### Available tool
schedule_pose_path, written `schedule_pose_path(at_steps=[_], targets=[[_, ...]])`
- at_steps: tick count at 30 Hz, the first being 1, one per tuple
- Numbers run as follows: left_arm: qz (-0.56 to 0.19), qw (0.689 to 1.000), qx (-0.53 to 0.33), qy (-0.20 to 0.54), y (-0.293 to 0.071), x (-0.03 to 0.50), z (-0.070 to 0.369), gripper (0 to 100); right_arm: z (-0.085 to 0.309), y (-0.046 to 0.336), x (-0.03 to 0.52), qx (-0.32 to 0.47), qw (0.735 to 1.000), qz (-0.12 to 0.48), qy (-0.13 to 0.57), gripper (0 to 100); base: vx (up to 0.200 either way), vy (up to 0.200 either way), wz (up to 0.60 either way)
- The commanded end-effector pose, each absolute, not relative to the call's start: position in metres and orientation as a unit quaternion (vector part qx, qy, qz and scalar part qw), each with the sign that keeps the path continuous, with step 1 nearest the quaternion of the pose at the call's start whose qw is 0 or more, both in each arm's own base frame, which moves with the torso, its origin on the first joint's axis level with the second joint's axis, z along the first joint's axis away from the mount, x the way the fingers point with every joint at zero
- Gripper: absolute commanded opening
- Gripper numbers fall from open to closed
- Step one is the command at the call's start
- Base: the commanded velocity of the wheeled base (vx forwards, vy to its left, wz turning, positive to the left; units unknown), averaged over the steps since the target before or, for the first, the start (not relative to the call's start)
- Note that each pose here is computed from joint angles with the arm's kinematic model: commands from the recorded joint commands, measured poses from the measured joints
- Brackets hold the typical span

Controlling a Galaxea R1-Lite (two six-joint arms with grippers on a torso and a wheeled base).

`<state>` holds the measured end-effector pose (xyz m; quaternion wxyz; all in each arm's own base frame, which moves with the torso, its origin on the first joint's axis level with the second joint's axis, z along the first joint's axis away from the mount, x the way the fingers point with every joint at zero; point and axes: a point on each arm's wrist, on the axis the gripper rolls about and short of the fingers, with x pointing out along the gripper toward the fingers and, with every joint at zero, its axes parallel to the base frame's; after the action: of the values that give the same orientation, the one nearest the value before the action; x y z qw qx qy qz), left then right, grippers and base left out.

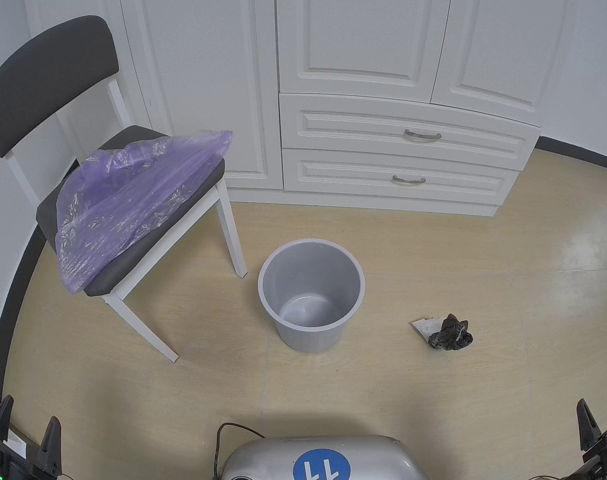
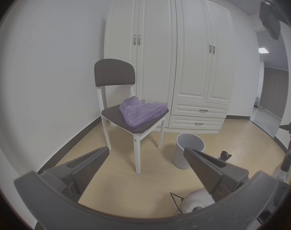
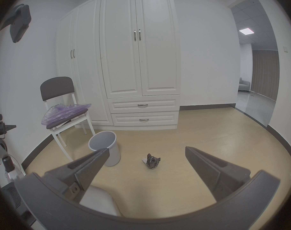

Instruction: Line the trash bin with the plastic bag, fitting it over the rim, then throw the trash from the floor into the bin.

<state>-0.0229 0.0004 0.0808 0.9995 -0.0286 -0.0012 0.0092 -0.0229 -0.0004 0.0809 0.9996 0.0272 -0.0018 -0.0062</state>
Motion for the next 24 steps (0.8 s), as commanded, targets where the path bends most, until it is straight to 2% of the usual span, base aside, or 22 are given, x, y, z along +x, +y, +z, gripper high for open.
schedule_pose_path(at_steps=[1,24], targets=[[0.012,0.999,-0.030,0.000,0.0004,-0.0226,0.0766,100,0.0769,-0.0003,-0.0230,0.027,1.000,-0.006,-0.002,100,0.000,0.000,0.00],[0.008,1.000,-0.022,-0.001,0.0003,-0.0227,0.0767,100,0.0764,-0.0004,-0.0229,0.022,1.000,-0.008,-0.003,100,0.000,0.000,0.00]])
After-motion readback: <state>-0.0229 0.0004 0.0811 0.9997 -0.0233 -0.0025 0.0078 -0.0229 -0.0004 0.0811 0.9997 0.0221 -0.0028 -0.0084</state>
